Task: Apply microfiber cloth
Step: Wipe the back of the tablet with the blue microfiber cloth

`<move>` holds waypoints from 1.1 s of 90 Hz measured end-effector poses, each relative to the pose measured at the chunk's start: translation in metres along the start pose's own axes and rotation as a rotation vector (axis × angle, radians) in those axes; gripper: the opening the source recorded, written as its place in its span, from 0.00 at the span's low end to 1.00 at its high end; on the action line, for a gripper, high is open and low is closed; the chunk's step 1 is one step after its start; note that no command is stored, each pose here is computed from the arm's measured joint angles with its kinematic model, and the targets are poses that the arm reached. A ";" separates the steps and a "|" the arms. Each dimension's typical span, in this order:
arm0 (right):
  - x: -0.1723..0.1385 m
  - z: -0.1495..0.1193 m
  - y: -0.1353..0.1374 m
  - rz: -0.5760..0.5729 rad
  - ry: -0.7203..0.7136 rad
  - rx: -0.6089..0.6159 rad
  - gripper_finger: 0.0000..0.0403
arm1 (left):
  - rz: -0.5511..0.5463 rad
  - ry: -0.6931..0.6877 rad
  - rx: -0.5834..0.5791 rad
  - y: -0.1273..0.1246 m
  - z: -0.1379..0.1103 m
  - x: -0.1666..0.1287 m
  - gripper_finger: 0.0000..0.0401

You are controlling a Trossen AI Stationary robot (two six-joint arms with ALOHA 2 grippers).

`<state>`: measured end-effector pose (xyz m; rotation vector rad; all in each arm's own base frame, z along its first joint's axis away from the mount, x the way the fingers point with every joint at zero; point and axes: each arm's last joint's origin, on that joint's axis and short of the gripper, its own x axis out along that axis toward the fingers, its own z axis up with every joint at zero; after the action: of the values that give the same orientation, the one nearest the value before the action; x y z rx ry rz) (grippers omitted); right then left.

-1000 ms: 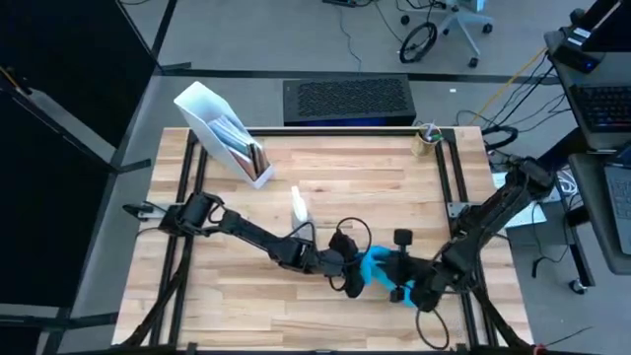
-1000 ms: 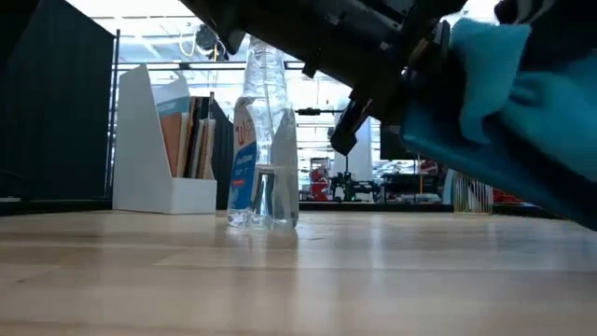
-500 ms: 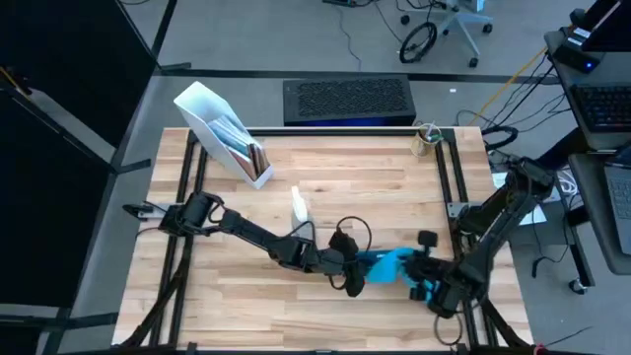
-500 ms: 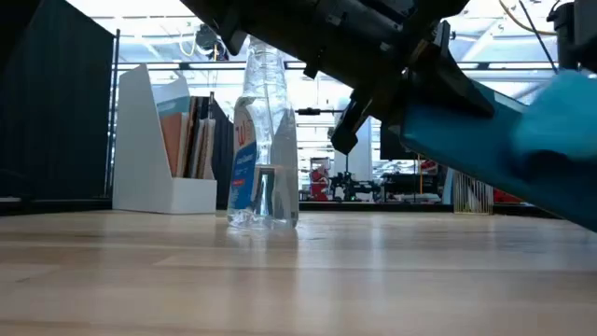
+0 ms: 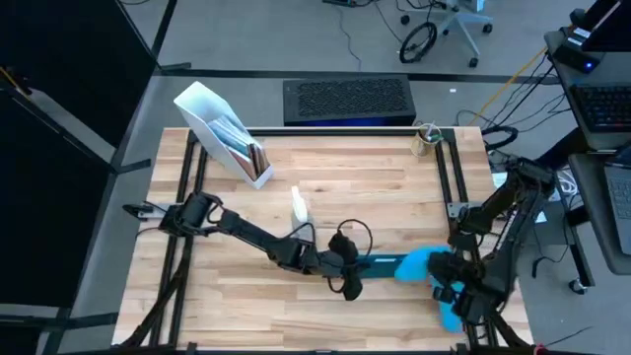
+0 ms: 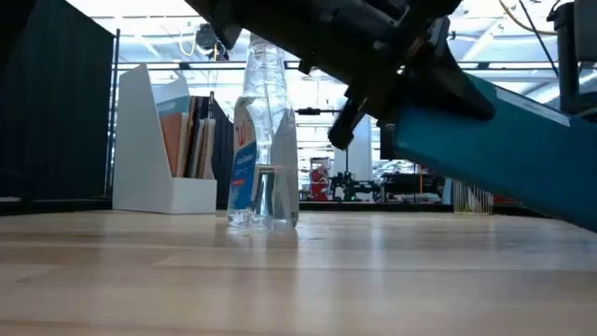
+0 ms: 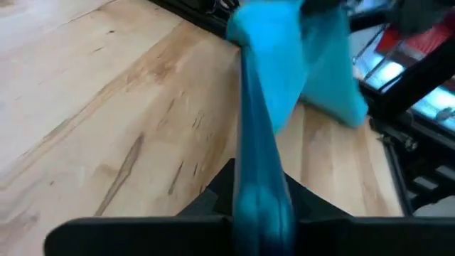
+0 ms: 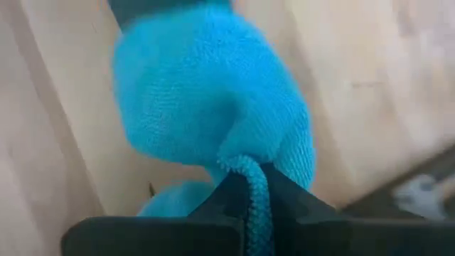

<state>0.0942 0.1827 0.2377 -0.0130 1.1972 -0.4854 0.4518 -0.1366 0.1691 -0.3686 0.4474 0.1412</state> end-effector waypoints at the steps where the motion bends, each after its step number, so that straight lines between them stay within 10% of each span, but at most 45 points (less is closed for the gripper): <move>1: -0.002 0.001 -0.001 -0.004 -0.007 0.001 0.00 | 0.007 0.003 0.012 -0.001 0.001 -0.001 0.03; 41: -0.001 -0.006 0.004 0.047 -0.195 0.068 0.00 | 0.125 0.269 0.697 -0.059 0.016 -0.046 0.03; 99: 0.021 -0.017 0.005 0.055 -0.201 0.100 0.00 | 0.477 0.785 0.518 -0.086 -0.030 -0.186 0.03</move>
<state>0.0863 0.1835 0.2109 0.0561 0.9732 -0.4833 0.2919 -0.2369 0.2539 0.2238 1.3152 0.3364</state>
